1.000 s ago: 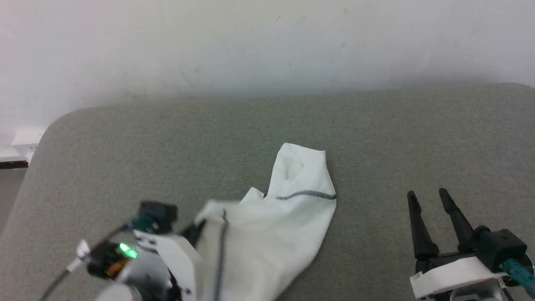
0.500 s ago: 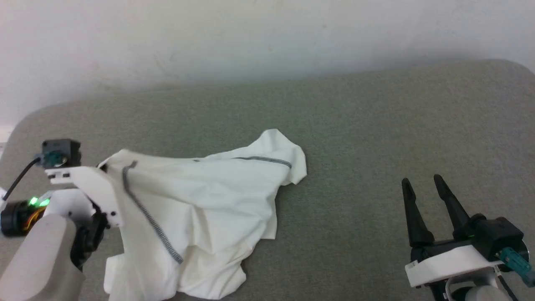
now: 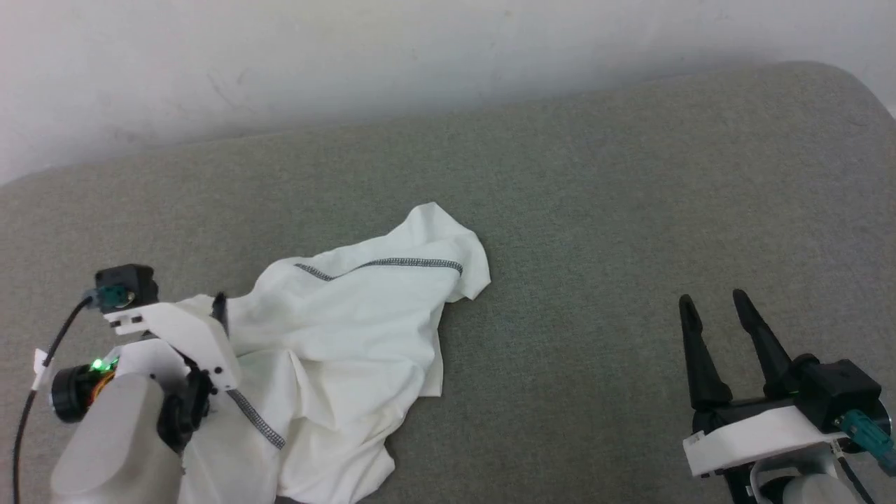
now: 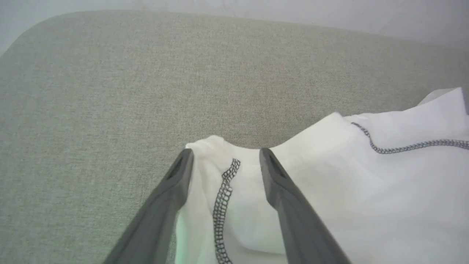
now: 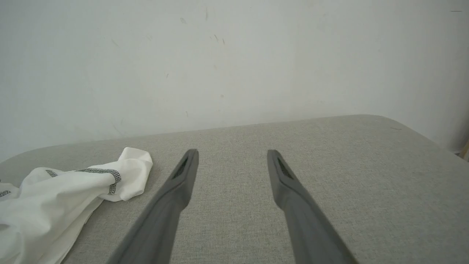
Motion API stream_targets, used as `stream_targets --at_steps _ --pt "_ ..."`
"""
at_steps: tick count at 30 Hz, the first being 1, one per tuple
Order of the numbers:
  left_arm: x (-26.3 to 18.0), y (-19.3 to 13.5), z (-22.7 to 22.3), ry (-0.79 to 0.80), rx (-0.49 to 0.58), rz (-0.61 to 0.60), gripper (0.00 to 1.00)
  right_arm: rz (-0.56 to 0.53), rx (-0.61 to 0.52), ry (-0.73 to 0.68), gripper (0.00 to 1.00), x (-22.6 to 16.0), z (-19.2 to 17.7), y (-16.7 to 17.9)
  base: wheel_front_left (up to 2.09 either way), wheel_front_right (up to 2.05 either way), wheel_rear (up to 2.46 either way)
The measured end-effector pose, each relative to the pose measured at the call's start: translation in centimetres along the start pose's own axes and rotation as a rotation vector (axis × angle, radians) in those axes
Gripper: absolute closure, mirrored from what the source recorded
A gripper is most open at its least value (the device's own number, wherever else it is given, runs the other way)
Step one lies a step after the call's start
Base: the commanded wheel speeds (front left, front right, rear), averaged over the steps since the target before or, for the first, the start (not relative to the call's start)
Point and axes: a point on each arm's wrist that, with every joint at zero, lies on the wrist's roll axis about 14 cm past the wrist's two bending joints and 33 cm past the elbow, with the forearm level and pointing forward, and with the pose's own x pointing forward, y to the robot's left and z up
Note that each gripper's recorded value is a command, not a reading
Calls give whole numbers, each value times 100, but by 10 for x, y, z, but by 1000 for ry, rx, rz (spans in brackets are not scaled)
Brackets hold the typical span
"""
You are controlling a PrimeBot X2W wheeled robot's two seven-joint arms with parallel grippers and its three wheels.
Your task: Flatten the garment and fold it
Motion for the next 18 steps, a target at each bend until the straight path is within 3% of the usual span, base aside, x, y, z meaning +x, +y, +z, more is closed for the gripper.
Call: stream_targets --at_steps 7,18 --pt "-29 -19 35 -238 -14 -55 0 34 4 -31 0 1 10 11 0 0 0" --pt "-112 -32 19 -513 -138 -46 0 105 11 -14 0 2 7 33 0 0 0"
